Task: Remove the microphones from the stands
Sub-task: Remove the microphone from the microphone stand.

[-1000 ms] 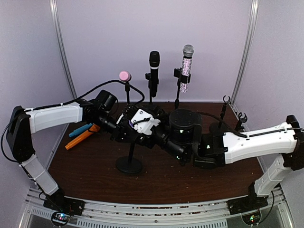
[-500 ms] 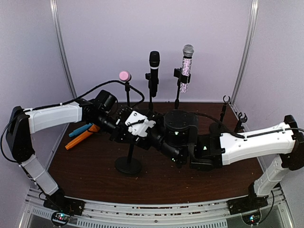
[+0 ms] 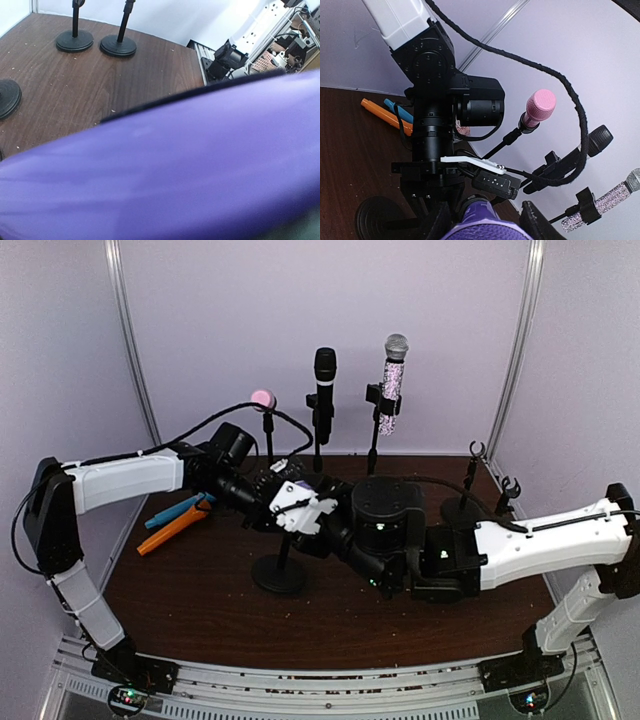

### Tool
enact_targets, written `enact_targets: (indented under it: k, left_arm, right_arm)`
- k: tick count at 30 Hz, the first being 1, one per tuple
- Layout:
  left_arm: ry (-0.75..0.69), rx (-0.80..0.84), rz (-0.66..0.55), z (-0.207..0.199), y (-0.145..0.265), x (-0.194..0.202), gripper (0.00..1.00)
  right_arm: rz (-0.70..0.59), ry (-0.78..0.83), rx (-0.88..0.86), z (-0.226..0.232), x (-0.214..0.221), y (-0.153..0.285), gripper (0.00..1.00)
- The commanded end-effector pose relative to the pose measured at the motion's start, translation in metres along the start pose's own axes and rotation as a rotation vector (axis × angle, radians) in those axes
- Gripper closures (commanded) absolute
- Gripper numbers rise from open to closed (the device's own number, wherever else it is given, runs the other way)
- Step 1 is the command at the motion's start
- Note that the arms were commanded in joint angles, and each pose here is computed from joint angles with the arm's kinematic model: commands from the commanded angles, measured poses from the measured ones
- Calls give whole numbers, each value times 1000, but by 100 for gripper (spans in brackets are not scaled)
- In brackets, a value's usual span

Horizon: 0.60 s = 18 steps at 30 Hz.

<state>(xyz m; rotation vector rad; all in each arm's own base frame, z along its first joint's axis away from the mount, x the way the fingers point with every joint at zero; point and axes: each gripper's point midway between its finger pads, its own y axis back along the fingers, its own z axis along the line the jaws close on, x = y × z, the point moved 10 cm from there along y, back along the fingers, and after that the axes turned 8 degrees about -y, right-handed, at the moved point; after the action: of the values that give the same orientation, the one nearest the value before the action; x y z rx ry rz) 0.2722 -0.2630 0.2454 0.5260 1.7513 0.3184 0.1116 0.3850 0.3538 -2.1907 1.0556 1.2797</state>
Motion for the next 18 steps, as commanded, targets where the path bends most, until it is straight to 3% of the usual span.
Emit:
enact_targets:
  k: [1,11,18]
  left_arm:
    - [55,-177,22,39,9,9,100]
    - [32,-218,-7,63,-4,3,100]
    - [-85,-219,-41,66,-28,-23,100]
  right_arm:
    - [-181,-108,7,-23,-49,48,100]
    - [-194,-166,55,-43,-59,79,100]
    - [-145,-221,112,-61,-49,95,100]
